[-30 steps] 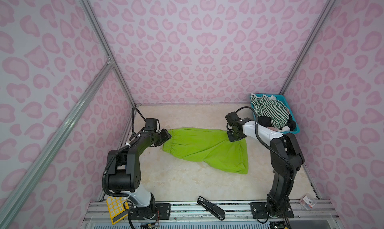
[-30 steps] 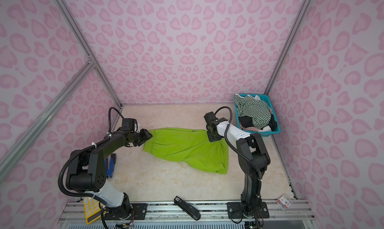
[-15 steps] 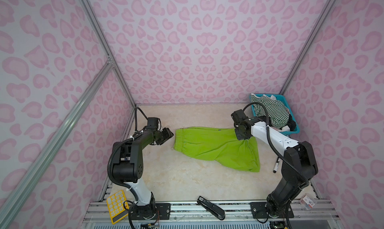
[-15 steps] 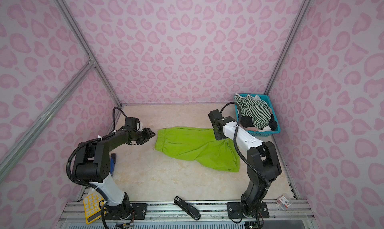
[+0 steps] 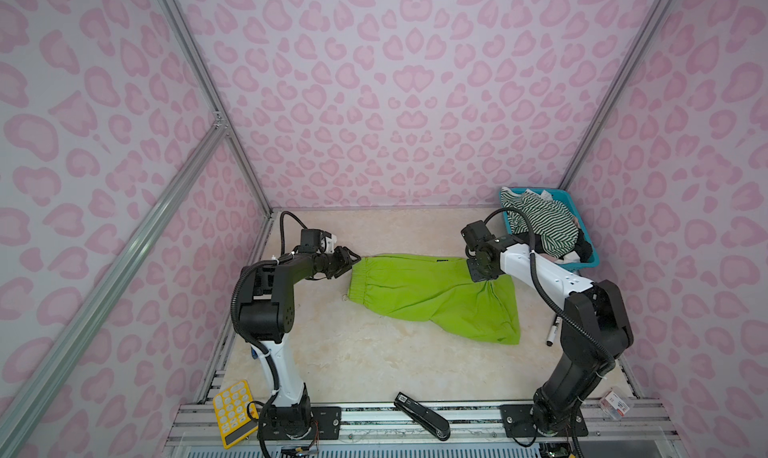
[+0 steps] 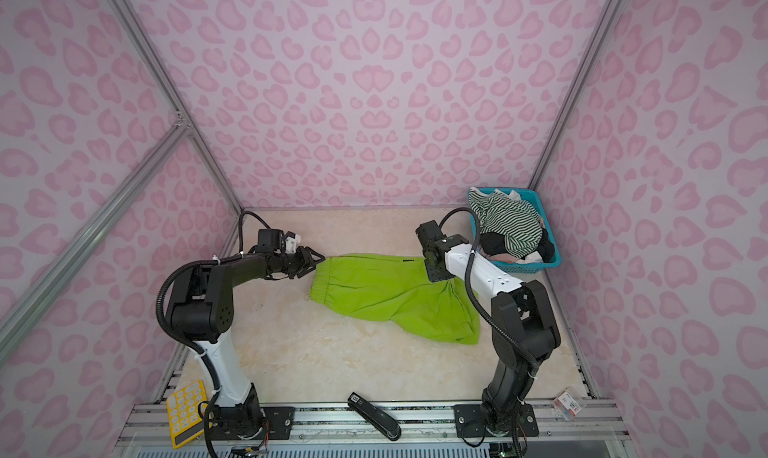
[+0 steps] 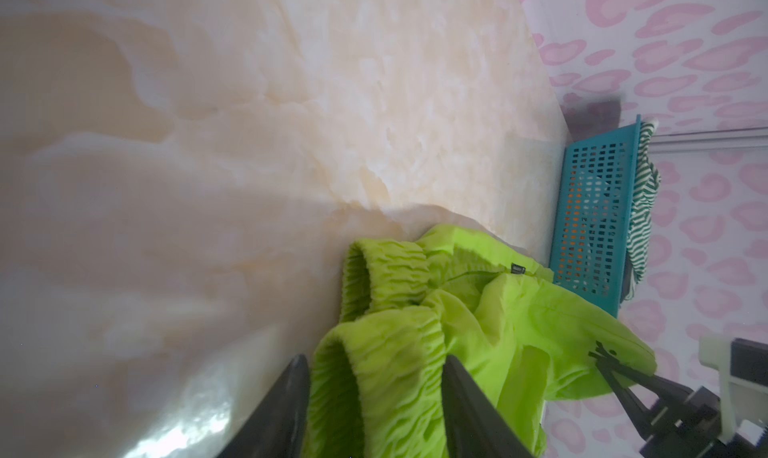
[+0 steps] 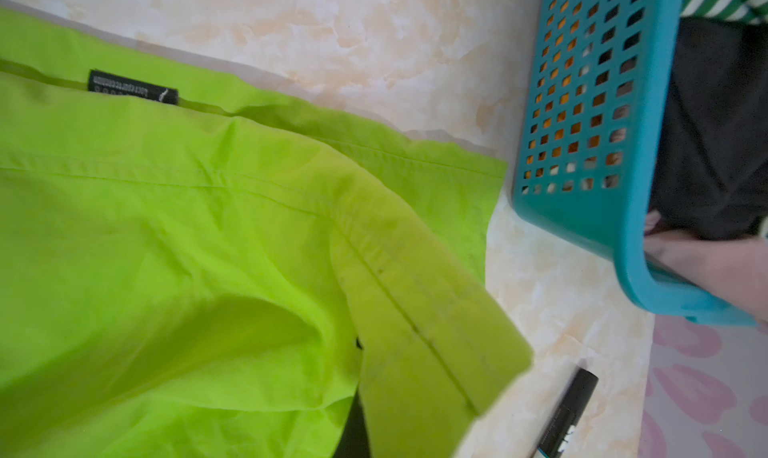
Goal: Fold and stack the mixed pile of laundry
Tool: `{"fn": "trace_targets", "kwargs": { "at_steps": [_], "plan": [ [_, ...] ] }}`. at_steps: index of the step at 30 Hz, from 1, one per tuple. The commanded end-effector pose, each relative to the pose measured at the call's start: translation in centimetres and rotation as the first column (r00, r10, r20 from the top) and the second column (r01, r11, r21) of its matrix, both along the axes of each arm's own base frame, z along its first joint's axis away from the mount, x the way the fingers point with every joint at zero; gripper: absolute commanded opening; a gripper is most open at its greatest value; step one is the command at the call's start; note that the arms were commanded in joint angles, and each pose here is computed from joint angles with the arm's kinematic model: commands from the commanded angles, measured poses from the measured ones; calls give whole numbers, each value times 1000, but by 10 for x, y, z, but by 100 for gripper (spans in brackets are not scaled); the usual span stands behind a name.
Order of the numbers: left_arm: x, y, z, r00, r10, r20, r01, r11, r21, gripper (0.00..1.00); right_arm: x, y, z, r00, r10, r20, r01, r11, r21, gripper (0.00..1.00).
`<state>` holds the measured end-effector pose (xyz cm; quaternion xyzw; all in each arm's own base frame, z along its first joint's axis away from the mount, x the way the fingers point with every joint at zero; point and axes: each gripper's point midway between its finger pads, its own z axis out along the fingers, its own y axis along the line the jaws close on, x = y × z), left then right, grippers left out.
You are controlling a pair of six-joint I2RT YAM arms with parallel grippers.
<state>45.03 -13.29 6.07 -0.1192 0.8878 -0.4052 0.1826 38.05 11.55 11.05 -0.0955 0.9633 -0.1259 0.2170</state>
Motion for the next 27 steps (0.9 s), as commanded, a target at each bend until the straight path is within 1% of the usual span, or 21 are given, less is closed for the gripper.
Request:
{"fn": "trace_targets", "kwargs": {
  "at_steps": [1, 3, 5, 6, 10, 14, 18, 21, 25, 27],
  "plan": [
    [-2, -15, 18, 996, -68, 51, 71, 995, -65, 39, 0, 1, -6, 1000, 3, -6, -3, 1000, 10, 0],
    [-6, -16, 26, 996, -65, 61, 69, 995, -73, 22, 1, 1, -4, 1000, 7, 1, -7, 1000, 12, 0],
    [-8, -14, 36, 995, -57, 79, 63, 996, -68, 9, 2, 1, 1, 1000, 18, 18, -18, 1000, 11, 0],
    [-10, -13, 41, 995, -52, 90, 58, 996, -62, 4, 2, 0, 3, 999, 23, 28, -23, 1000, 7, 0],
    [-20, -4, 58, 993, -16, 117, 19, 999, -29, 3, 3, -1, 13, 997, 47, 56, -48, 999, 7, 0],
    [-35, 6, 66, 991, 14, 131, -16, 1000, 14, 3, 3, 2, 11, 997, 61, 41, -61, 998, 18, 0],
    [-56, 22, 68, 991, 59, 124, -70, 994, 82, 3, 5, 17, 5, 996, 83, 28, -85, 993, 80, 0],
    [-76, 42, 70, 985, 137, 105, -153, 973, 170, 3, 6, 36, 2, 991, 133, 19, -134, 986, 102, 0],
    [-113, 71, 77, 964, 248, 91, -264, 918, 297, 3, 7, 67, 1, 976, 218, 11, -219, 971, 93, 0],
    [-132, 81, 83, 950, 298, 89, -311, 893, 325, 3, 5, 82, 1, 966, 259, 7, -259, 961, 95, 0]
  ]
}}
